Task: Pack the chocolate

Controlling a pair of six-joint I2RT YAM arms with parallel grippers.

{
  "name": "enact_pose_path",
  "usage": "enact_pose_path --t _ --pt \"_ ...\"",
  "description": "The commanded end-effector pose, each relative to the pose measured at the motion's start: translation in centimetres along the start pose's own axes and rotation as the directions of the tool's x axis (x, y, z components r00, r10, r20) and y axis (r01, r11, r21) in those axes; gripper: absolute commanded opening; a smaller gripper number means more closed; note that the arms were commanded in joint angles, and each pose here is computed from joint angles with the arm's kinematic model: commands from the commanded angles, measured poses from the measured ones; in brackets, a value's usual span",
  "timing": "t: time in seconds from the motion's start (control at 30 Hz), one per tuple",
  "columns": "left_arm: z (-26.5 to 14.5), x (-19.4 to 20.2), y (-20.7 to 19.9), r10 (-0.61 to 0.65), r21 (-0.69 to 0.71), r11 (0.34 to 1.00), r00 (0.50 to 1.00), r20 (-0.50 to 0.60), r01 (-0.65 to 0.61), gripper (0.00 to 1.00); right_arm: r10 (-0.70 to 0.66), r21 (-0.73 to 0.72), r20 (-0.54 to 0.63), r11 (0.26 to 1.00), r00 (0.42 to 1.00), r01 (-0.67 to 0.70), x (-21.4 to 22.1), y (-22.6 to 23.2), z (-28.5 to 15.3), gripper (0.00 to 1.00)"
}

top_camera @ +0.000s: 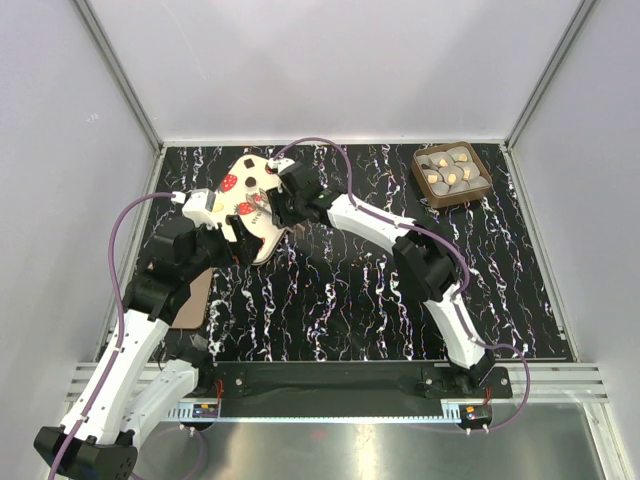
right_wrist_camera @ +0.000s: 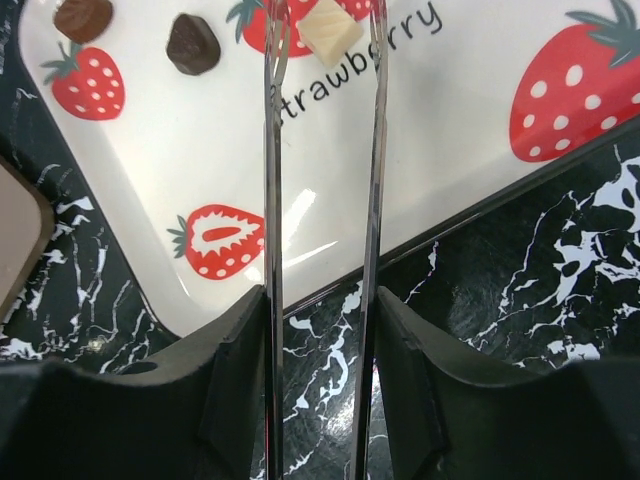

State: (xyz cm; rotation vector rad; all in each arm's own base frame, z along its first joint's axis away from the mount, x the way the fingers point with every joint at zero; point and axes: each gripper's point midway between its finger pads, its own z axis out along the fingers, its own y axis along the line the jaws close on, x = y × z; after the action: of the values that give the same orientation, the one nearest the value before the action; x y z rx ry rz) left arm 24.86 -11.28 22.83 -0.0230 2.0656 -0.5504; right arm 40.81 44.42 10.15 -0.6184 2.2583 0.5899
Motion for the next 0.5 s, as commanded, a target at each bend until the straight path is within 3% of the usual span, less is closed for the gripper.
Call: enact_pose_path --t 0.0,0.47 --pt "-0.3 -1.5 -0.2 0.020 0.004 1.000 0.998 0.061 -0.021 0.99 -0.036 -0.030 0.048 0.999 0.998 0.038 -1.6 1.3 0.8 0.51" --pt "-0.3 -1.5 -0.1 0.020 0.001 1.000 0.998 0.062 -0.021 0.99 -0.086 0.034 0.005 0.996 0.996 0.086 -0.1 1.1 1.5 0.47"
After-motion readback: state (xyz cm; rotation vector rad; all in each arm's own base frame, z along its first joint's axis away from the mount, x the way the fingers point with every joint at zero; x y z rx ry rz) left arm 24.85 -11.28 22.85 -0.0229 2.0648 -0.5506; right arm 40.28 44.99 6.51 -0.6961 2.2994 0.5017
